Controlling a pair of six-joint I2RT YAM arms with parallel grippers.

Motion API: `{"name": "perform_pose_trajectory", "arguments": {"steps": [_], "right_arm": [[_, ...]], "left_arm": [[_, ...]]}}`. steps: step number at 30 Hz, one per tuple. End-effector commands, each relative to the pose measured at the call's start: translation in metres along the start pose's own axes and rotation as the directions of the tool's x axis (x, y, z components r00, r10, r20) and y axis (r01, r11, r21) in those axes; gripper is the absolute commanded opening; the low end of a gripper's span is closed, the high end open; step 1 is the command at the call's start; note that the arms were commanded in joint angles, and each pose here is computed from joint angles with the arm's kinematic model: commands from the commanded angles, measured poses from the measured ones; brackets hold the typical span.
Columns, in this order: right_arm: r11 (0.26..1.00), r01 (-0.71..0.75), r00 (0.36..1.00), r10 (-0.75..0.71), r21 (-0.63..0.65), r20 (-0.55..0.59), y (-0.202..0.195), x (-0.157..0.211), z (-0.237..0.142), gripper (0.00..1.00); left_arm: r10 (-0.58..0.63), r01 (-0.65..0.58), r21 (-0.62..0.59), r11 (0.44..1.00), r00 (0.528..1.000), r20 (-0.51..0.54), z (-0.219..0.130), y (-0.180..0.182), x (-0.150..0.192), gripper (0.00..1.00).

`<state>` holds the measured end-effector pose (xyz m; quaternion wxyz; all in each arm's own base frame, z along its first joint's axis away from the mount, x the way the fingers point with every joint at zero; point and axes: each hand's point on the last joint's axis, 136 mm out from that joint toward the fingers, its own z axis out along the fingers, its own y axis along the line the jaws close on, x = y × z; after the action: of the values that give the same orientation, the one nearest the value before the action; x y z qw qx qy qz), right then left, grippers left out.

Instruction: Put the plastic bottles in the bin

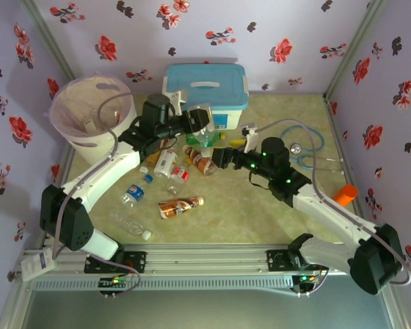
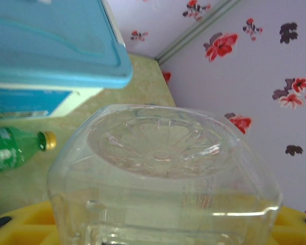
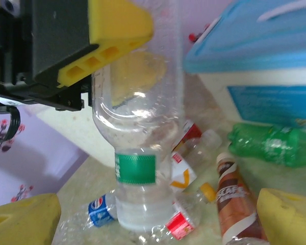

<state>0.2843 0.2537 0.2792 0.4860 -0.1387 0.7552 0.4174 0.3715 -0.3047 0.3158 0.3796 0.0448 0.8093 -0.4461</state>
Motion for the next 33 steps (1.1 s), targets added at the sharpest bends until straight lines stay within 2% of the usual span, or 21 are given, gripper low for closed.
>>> {"name": "perform_pose_trajectory", "arguments": {"steps": [1, 6, 11, 15, 18, 23, 27, 33], "right_arm": [[0.994, -0.010, 1.000, 0.007, 0.107, 0.021, -0.027, 0.001, -0.014, 0.99], [0.988, -0.037, 0.999, 0.036, 0.151, 0.013, -0.042, 0.007, -0.021, 0.99], [0.985, -0.054, 0.999, 0.053, 0.166, 0.007, -0.049, 0.013, -0.019, 0.99], [0.984, -0.058, 0.998, 0.060, 0.166, -0.006, -0.050, 0.015, -0.016, 0.99], [0.984, -0.057, 0.998, 0.060, 0.170, -0.016, -0.050, 0.017, -0.016, 0.99], [0.981, -0.048, 0.998, 0.054, 0.186, -0.026, -0.054, 0.021, -0.018, 0.99], [0.980, -0.036, 0.998, 0.044, 0.197, -0.035, -0.056, 0.024, -0.019, 0.99], [0.975, -0.020, 0.999, 0.030, 0.220, -0.041, -0.060, 0.027, -0.022, 0.99]], "left_arm": [[0.075, -0.073, -0.024, 0.997, 0.993, 0.086, -0.027, -0.006, -0.041, 0.44], [0.117, -0.098, -0.114, 0.989, 0.978, 0.174, -0.074, 0.010, -0.096, 0.37], [0.169, -0.100, -0.223, 0.970, 0.934, 0.314, -0.145, 0.026, -0.152, 0.24], [0.177, -0.037, -0.331, 0.943, 0.897, 0.406, -0.198, 0.060, -0.184, 0.00], [0.171, 0.030, -0.414, 0.910, 0.881, 0.441, -0.229, 0.094, -0.197, 0.00], [0.168, 0.091, -0.567, 0.819, 0.906, 0.388, -0.253, 0.156, -0.201, 0.00], [0.155, 0.070, -0.644, 0.762, 0.946, 0.285, -0.245, 0.189, -0.190, 0.00], [0.112, 0.042, -0.727, 0.685, 0.980, 0.162, -0.236, 0.231, -0.166, 0.00]]}}
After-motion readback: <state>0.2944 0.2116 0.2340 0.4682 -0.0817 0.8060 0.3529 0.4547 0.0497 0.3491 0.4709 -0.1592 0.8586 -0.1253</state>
